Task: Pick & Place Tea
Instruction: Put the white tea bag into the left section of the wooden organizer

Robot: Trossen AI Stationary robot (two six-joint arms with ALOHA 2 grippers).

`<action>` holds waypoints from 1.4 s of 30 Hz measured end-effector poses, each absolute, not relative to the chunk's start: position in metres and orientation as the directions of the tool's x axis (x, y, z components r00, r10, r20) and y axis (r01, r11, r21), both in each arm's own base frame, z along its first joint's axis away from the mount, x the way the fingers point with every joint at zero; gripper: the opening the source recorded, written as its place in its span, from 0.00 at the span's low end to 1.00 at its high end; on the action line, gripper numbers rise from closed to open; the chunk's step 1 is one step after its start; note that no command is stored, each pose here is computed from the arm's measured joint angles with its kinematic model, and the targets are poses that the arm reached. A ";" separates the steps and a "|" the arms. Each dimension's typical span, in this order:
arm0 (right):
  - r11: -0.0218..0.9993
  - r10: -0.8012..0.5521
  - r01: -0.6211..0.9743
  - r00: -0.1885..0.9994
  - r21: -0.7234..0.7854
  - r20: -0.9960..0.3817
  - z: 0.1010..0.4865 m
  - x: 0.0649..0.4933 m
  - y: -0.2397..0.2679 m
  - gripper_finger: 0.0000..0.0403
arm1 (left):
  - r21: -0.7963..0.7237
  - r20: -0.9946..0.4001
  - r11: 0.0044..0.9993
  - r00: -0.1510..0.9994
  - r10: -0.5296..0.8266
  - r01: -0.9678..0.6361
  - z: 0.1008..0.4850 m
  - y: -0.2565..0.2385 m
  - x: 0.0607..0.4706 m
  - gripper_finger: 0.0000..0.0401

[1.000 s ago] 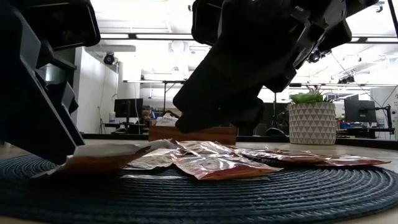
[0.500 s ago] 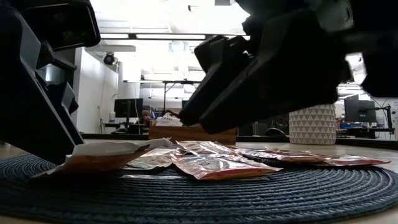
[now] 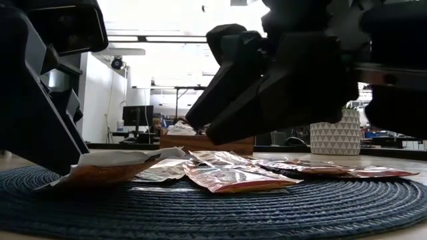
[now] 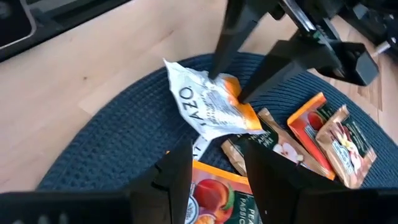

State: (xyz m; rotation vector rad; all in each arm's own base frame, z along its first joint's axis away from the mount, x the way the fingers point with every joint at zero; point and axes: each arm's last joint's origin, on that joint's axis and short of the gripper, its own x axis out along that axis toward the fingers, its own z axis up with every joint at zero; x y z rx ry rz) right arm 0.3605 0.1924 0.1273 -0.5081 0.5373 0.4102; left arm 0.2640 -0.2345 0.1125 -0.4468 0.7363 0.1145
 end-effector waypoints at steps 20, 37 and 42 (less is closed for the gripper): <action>0.853 0.330 0.042 0.730 0.521 -0.599 0.125 0.359 0.193 0.35 | -0.453 -0.629 0.814 0.777 -0.002 -0.364 0.115 -0.215 0.285 0.41; 0.496 0.228 0.428 0.776 0.756 -0.589 0.126 0.358 0.194 0.35 | -0.427 -0.615 0.822 0.788 0.043 -0.378 0.115 -0.212 0.286 0.41; 0.428 0.150 0.471 0.805 0.771 -0.575 0.126 0.355 0.199 0.35 | -0.420 -0.605 0.821 0.793 0.064 -0.387 0.116 -0.211 0.287 0.41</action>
